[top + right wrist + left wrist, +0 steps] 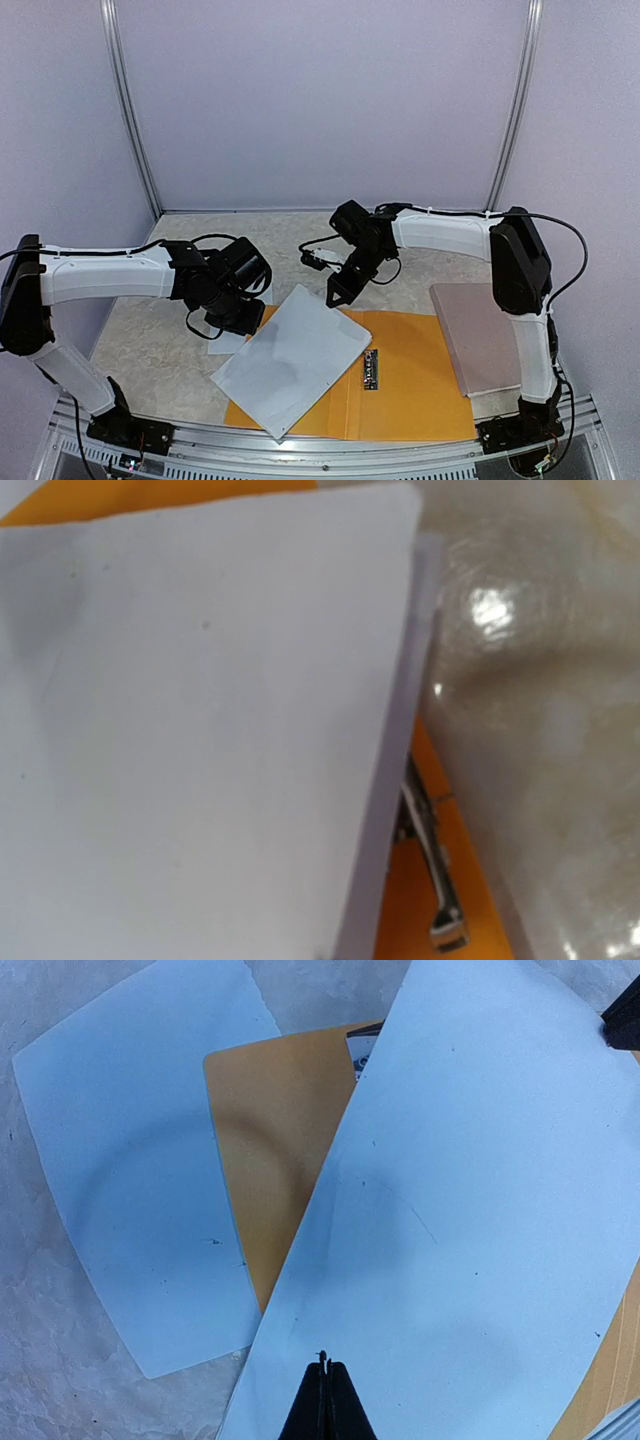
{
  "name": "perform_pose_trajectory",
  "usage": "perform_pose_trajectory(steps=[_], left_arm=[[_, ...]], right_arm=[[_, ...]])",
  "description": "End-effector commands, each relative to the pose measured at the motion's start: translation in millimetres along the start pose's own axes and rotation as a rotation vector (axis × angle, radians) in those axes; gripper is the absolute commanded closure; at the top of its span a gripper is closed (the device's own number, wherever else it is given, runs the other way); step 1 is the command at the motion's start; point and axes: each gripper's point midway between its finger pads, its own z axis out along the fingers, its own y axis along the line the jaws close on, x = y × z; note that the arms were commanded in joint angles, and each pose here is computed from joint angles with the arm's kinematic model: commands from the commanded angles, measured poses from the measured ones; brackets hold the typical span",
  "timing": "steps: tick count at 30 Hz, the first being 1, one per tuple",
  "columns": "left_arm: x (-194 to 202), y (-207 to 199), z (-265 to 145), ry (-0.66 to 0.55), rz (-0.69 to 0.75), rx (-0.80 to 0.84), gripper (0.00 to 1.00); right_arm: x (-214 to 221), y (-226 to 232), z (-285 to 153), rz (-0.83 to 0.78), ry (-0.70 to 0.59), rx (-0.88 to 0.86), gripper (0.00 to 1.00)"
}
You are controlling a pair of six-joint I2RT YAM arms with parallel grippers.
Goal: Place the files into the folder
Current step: Adjust the file in the folder.
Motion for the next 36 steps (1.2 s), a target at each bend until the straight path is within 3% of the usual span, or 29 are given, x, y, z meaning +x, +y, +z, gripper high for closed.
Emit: perform_pose_trajectory(steps=[1,11,21,26,28,30,34,36], left_arm=[[1.9,-1.2,2.4,0.02,-0.005,0.0,1.0],[3.5,-2.5,3.7,0.027,-0.003,0.001,1.0],[0.9,-4.6,1.4,0.02,0.001,0.008,1.0],[0.2,-8.6,7.2,0.03,0.005,0.045,1.0],[-1.1,-13.7,10.5,0.04,0.001,0.102,0.92],[-5.1,-20.5,10.9,0.041,-0.007,0.188,0.75],[-21.9,-25.1,7.2,0.009,-0.022,0.333,0.49],[-29.0,-26.2,6.8,0.007,-0.018,0.385,0.42]], right_arm=[[6.3,5.5,7.7,0.024,0.017,-0.004,1.0],[3.4,0.8,5.7,0.039,0.003,0.031,1.0],[-4.1,-9.6,-10.4,0.032,-0.018,0.105,0.53],[5.4,-12.3,-5.1,0.05,-0.021,0.071,0.41],[8.9,-11.7,-2.6,0.057,-0.029,0.049,0.39],[10.7,-9.9,-1.5,0.061,-0.042,0.028,0.37],[9.3,-4.9,-3.8,0.059,-0.077,0.001,0.35],[9.6,-2.9,-4.1,0.058,-0.085,-0.014,0.34]])
